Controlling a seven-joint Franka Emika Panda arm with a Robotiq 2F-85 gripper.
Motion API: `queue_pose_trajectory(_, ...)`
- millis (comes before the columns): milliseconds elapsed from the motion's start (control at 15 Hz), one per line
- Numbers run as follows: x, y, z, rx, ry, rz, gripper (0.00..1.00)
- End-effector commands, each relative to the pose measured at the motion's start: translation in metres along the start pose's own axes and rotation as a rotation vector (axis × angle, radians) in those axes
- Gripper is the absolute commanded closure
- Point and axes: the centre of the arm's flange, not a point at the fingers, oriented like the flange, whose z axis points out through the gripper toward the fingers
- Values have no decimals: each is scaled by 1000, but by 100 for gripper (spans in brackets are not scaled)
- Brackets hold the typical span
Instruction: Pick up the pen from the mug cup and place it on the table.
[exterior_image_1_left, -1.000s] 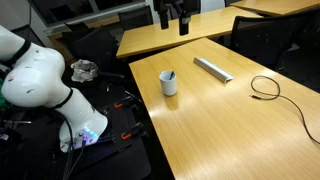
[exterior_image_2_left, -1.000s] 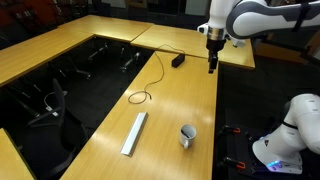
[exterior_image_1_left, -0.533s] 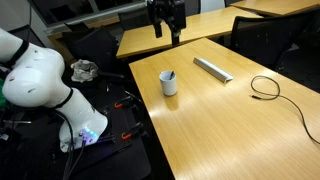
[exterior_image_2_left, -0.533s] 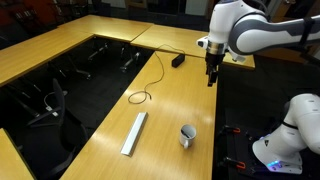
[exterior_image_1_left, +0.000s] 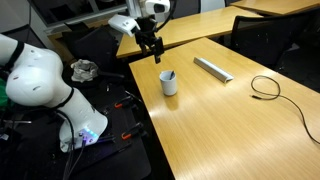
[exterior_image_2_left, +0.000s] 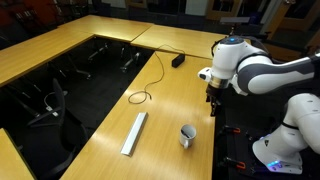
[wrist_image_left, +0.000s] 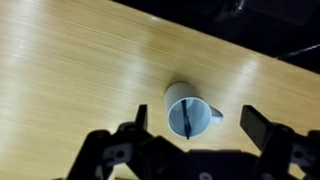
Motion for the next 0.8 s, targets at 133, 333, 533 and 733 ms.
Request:
queue_pose_trajectory(133,-12,-25,37,7,-11,-69,0)
queue_pose_trajectory(333,-10,-25,38,16,-34,-49,0)
queue_pose_trajectory(533,-10,-25,38,16,-33,-51,0)
queue_pose_trajectory(733,-10,-25,37,16,-33,-51,0)
